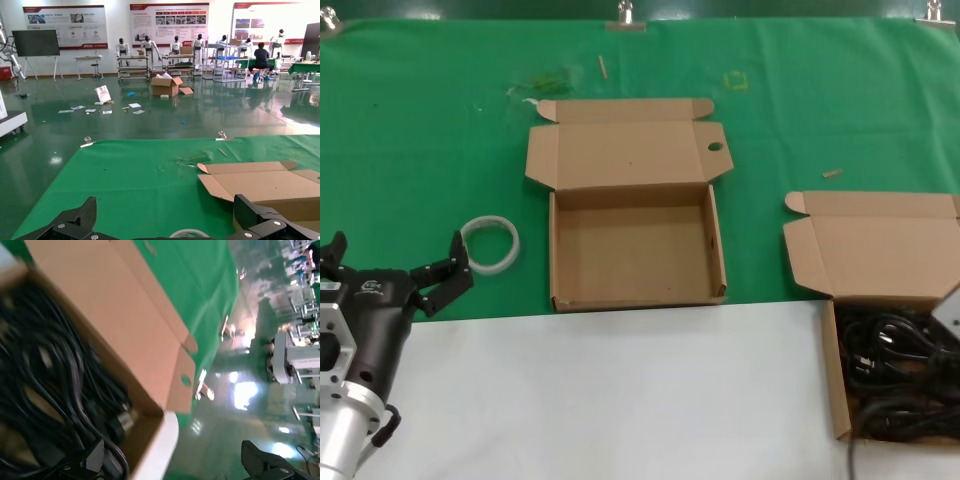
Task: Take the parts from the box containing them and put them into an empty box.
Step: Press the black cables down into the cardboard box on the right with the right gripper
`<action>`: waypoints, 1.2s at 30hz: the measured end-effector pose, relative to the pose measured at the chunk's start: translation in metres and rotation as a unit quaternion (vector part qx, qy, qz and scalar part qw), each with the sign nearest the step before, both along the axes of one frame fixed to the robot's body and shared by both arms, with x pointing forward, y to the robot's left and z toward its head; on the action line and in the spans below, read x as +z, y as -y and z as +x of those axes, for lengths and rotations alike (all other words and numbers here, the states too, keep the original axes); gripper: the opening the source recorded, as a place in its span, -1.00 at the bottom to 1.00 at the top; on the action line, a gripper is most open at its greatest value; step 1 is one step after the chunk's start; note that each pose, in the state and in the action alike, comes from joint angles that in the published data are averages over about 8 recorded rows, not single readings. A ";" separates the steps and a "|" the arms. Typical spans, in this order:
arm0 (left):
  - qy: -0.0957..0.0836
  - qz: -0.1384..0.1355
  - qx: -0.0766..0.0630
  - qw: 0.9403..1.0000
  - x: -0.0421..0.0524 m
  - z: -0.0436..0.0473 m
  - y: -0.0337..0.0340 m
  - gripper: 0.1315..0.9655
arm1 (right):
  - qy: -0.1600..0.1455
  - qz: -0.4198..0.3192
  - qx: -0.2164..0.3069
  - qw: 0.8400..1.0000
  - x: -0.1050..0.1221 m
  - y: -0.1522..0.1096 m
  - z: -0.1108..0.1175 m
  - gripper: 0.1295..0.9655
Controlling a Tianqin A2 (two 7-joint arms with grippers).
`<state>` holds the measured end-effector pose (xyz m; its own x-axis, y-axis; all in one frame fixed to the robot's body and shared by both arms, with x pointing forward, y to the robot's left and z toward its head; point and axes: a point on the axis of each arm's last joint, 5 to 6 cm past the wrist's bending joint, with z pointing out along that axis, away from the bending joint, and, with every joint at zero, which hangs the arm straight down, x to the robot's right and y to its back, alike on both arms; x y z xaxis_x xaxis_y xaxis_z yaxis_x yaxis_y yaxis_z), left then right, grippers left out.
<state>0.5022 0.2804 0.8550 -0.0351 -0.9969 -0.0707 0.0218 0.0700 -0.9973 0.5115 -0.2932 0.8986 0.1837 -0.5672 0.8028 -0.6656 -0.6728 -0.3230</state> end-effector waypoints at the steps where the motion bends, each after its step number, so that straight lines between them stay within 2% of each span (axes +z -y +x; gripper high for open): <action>1: 0.000 0.000 0.000 1.000 0.0000 0.0000 0.0000 1.00 | 0.003 0.005 0.003 1.000 0.001 -0.005 -0.001 0.92; 5: 0.000 0.000 0.000 1.000 0.0000 0.0000 0.0000 1.00 | 0.010 0.026 0.014 1.000 -0.001 -0.022 -0.005 0.96; 12: 0.000 0.000 0.000 1.000 0.0000 0.0000 0.0000 1.00 | 0.011 0.064 0.016 0.998 -0.019 -0.037 -0.007 1.00; 26: 0.000 0.000 0.000 1.000 0.0000 0.0000 0.0000 1.00 | 0.018 0.098 0.015 0.995 -0.038 -0.047 0.005 1.00; 36: 0.000 0.000 0.000 1.000 0.0000 0.0000 0.0000 1.00 | 0.022 0.104 0.014 0.994 -0.040 -0.047 0.010 0.85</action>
<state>0.5022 0.2804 0.8550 -0.0351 -0.9969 -0.0707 0.0218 0.0700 -0.9973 0.5215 -0.2462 0.8581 0.1700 -0.7163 0.6767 -0.6296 -0.6073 -0.4847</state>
